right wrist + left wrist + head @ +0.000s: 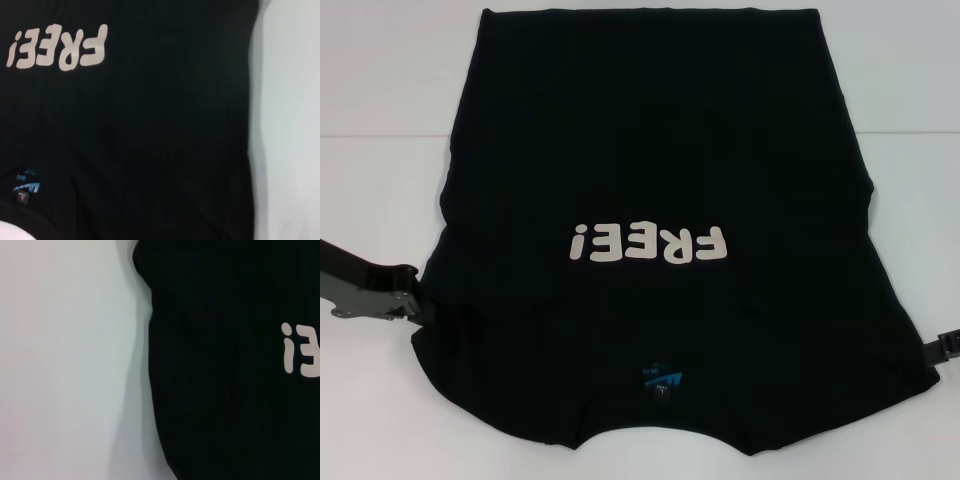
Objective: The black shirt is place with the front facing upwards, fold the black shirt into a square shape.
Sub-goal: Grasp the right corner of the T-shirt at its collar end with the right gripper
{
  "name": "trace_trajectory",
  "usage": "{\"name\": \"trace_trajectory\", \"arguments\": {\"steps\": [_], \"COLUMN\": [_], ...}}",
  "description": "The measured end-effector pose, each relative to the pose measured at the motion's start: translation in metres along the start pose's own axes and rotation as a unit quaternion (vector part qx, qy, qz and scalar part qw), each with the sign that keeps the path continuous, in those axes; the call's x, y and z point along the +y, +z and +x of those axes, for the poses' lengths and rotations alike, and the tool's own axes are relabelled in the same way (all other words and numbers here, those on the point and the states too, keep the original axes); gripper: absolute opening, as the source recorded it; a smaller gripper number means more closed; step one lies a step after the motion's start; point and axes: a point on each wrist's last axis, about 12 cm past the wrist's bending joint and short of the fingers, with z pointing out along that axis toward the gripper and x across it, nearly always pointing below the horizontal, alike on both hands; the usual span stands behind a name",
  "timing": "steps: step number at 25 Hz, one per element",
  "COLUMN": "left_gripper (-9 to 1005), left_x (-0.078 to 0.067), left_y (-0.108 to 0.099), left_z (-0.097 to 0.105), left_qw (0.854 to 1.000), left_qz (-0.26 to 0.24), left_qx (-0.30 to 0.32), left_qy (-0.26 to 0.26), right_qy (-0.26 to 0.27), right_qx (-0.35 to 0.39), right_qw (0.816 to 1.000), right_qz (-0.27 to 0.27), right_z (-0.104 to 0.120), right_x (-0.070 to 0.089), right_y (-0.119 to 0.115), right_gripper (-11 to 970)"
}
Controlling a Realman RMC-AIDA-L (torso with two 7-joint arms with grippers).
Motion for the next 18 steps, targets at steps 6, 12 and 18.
{"name": "trace_trajectory", "arguments": {"steps": [6,12,18], "left_gripper": [4,4,4], "left_x": [0.000,0.000,0.001], "left_y": [0.000,0.001,0.001], "left_z": [0.000,0.000,0.000], "left_qw": [1.000,1.000,1.000], "left_qz": [0.000,0.000,-0.001], "left_qx": [0.000,-0.001,-0.002], "left_qy": [0.000,0.000,-0.001], "right_qy": [-0.008,-0.012,-0.015], "right_qx": [0.006,0.008,0.004], "right_qw": [1.000,1.000,1.000], "right_qz": [0.000,0.006,0.007], "right_z": [-0.001,-0.002,-0.004], "right_x": [0.004,0.005,0.006], "right_y": [0.016,0.023,0.026], "right_gripper": [941,941,940]}}
